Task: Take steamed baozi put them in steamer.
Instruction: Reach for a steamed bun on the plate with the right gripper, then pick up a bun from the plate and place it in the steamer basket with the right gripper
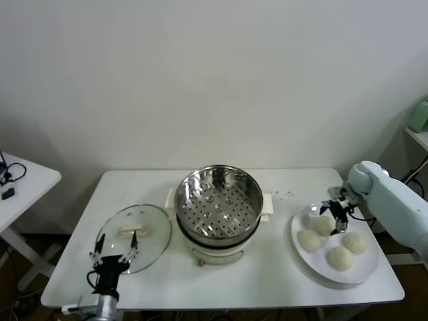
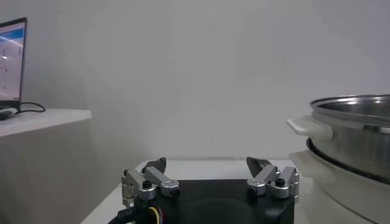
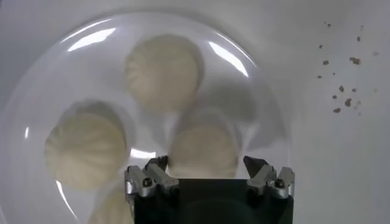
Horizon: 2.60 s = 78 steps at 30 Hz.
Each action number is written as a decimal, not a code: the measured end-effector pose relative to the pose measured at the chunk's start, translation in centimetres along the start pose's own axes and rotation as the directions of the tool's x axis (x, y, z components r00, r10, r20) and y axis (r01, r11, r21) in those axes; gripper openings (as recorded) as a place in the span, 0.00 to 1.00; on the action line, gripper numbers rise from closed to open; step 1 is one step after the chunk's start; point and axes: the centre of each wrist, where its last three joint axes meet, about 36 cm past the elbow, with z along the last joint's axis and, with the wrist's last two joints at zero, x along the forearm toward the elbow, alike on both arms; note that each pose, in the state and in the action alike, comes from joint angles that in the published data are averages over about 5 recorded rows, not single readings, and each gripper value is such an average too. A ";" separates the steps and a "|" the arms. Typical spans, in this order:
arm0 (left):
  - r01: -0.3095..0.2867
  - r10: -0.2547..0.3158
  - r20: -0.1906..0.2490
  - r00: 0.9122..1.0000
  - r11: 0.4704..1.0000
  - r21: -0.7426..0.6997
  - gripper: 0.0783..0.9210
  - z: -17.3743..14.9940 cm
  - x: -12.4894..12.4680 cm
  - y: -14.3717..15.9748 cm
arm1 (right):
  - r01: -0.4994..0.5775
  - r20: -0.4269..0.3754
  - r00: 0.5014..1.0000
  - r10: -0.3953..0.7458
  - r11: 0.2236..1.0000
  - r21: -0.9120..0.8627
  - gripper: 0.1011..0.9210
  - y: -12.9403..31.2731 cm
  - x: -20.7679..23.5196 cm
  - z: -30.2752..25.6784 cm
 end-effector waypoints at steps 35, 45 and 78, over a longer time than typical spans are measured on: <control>0.004 -0.004 -0.013 1.000 1.000 0.003 0.88 0.3 0.5 0.0 | -0.116 0.064 0.992 0.112 0.992 0.049 0.75 -3.0 9.9 -2.1; -0.003 0.003 -0.014 1.000 1.000 -0.001 0.88 0.2 0.7 -0.2 | -0.211 0.067 0.977 0.201 0.903 0.373 0.75 -6.7 21.1 -13.3; -0.001 0.001 -0.017 1.000 1.000 -0.010 0.88 -0.4 0.3 -0.9 | 0.029 -0.096 0.960 0.263 0.249 0.968 0.75 -7.6 13.1 -43.8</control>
